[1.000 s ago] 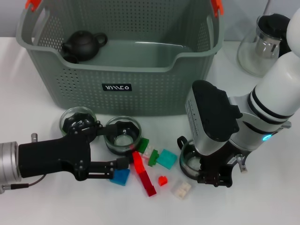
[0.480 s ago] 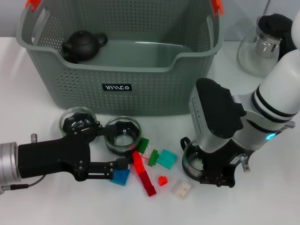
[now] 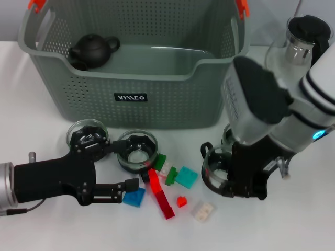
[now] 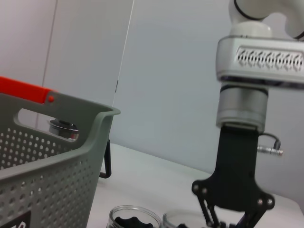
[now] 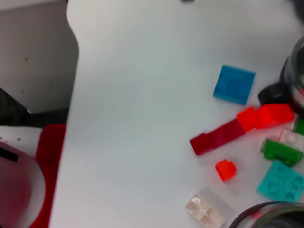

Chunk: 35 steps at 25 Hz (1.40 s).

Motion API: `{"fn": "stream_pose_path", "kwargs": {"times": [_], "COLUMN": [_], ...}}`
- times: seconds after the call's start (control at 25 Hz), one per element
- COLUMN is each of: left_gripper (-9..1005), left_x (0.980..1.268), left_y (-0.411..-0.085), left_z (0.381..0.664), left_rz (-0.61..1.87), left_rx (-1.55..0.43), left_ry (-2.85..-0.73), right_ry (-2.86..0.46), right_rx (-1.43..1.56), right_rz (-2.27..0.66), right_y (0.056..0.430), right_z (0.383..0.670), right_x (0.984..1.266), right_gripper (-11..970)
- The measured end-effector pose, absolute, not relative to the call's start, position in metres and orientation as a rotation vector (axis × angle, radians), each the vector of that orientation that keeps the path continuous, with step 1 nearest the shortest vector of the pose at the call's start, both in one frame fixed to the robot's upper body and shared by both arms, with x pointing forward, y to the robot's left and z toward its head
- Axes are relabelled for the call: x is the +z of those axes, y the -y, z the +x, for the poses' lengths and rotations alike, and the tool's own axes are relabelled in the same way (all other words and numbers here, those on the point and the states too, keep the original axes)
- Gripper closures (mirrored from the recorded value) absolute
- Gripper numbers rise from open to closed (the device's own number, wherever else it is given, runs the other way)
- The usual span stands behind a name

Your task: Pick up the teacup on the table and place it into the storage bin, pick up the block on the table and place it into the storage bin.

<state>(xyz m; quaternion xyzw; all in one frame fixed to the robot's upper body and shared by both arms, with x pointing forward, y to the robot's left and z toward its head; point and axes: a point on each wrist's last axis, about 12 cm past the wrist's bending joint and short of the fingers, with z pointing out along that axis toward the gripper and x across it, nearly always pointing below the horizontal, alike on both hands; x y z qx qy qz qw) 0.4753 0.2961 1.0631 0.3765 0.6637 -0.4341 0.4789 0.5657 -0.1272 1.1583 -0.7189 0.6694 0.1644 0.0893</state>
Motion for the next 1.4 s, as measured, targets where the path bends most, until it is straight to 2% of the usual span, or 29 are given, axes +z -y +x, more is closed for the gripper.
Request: {"fn": "stream_pose_path", "kwargs": {"times": [0.36,0.64,0.88,1.2,1.4], "left_gripper": [49,49,49,49,49], "left_x": [1.064,1.065,1.067,1.068,1.068], "left_y": [-0.299,-0.301,-0.3,-0.299,-0.297], "left_z": [0.476,0.477,0.478,0.477,0.476], "left_rz": [0.915,0.924,0.931,0.937,0.934], "left_rx": [-1.051,-1.044,-1.045,-1.064,-1.072], "left_ry": [-1.621,-1.62,-1.614,-1.6,-1.595], "right_ry": [-1.957,-1.858,-1.726,-1.732,-1.795], "right_rx": [0.529,0.592,0.571,0.468,0.417], "right_rz": [-2.086,-2.018,-1.847,-1.566,-1.449], "right_y": [0.13,0.125,0.122,0.11,0.101], "right_z": [0.564,0.563,0.579,0.626,0.662], "right_x": [1.205,1.256,1.294,1.291,1.268], "right_gripper": [901,901,902,902,902]}}
